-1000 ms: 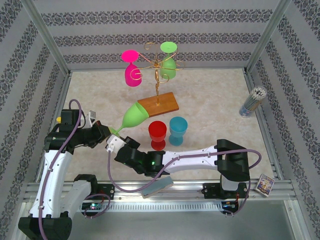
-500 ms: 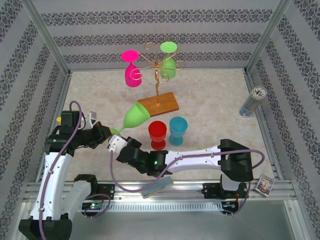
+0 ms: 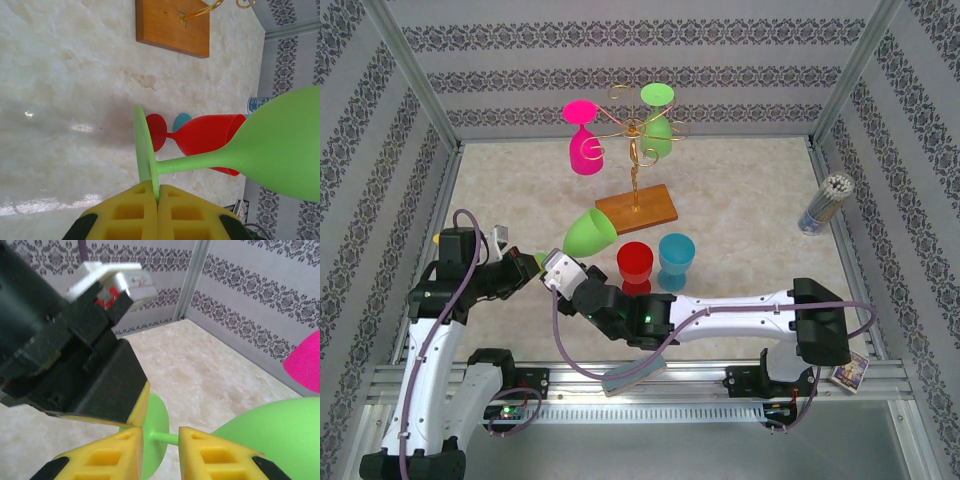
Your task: Take the wine glass off the wine glass rack
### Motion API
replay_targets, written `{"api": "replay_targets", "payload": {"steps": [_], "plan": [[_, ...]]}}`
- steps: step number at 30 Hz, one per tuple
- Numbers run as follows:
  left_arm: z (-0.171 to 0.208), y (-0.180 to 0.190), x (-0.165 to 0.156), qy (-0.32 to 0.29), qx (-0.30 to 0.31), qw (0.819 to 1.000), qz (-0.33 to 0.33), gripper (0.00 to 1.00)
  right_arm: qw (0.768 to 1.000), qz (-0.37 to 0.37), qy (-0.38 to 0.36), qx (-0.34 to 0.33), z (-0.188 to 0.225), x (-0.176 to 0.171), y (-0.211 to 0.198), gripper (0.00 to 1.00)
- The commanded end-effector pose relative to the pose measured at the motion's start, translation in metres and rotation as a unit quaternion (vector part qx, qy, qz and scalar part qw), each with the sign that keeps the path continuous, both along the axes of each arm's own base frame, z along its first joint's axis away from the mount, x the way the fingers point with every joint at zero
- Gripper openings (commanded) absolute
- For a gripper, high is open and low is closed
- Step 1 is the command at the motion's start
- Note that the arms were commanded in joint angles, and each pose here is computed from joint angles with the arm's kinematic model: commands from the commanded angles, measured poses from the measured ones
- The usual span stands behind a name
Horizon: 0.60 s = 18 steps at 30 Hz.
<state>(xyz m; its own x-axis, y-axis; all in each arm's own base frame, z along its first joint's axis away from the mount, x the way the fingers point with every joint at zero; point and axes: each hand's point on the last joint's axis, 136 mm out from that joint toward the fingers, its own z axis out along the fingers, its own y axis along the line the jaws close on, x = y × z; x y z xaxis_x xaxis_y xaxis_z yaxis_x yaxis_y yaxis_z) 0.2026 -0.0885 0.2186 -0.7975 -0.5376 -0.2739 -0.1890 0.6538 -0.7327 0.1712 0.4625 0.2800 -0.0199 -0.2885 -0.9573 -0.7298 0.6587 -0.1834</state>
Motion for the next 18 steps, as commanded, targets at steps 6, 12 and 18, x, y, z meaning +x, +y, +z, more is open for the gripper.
{"api": "replay_targets", "payload": {"steps": [6,12,18], "plan": [[0.006,0.001,0.010,-0.044,-0.021,0.999,0.017,0.00,0.997,0.027,0.055,0.041,0.050,-0.017,-0.013,0.24],[0.006,0.000,0.011,-0.053,-0.032,0.998,0.020,0.00,0.992,0.033,0.109,0.048,0.067,-0.017,-0.030,0.24],[0.009,-0.003,0.010,-0.073,-0.048,0.996,0.020,0.00,0.984,0.035,0.160,0.077,0.088,-0.011,-0.053,0.25]]}}
